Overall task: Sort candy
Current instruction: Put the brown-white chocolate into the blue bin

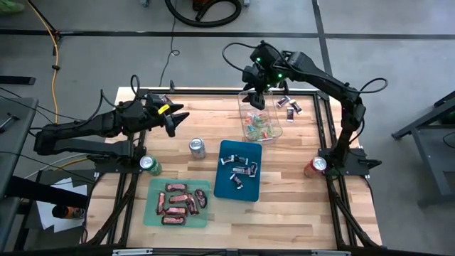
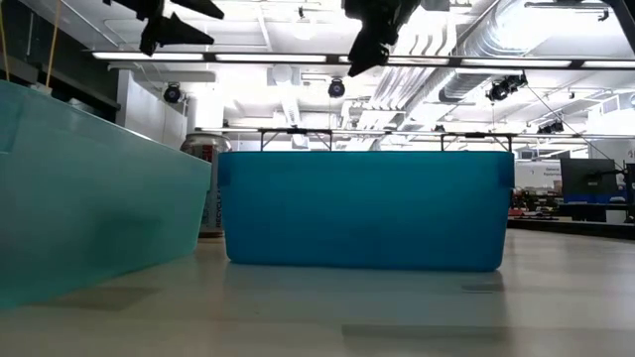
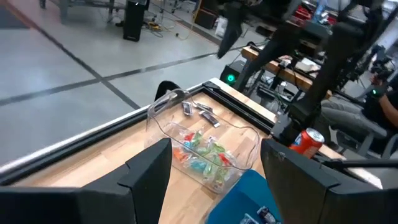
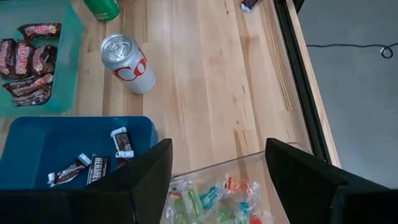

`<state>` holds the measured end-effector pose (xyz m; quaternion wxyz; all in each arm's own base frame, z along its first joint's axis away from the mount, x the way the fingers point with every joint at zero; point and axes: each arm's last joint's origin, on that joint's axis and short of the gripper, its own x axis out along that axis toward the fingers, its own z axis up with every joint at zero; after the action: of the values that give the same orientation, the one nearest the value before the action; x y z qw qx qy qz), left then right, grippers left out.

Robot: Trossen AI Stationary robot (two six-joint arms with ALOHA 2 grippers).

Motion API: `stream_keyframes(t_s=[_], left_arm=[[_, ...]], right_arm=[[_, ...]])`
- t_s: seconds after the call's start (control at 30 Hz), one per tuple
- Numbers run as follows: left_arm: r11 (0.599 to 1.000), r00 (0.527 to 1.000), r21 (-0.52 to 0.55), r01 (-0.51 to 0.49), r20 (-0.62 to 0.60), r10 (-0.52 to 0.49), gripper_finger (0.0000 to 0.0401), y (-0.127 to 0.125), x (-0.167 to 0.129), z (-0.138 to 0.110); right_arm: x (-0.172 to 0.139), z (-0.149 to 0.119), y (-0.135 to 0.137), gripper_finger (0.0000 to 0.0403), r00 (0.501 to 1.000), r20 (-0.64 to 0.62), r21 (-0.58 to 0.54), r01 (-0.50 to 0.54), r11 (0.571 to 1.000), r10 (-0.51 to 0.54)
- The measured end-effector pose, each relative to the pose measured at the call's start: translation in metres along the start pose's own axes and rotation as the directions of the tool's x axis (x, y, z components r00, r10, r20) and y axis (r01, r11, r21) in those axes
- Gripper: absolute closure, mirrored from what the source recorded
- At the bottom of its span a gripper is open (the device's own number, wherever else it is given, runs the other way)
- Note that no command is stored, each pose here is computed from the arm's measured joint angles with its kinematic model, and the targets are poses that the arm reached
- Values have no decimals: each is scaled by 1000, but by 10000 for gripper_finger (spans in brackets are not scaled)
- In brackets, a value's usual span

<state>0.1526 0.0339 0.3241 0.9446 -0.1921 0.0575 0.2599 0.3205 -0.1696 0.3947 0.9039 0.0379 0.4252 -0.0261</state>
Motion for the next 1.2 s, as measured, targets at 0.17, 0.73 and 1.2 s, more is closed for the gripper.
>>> stream_keyframes(t_s=[0.17, 0.73, 1.2], left_arm=[[996, 998, -75, -53, -31, 51, 170, 0, 26, 3], [616, 389, 134, -777, -666, 636, 173, 149, 135, -25], [297, 178, 68, -952, -667, 723, 173, 202, 155, -56]], right_arm=[[-21, -5, 0, 151, 1000, 9, 14, 25, 1000, -25], [-54, -25, -17, 151, 997, -22, 118, 78, 990, -76], [-54, -20, -21, 151, 995, 25, 4, 97, 995, -97]])
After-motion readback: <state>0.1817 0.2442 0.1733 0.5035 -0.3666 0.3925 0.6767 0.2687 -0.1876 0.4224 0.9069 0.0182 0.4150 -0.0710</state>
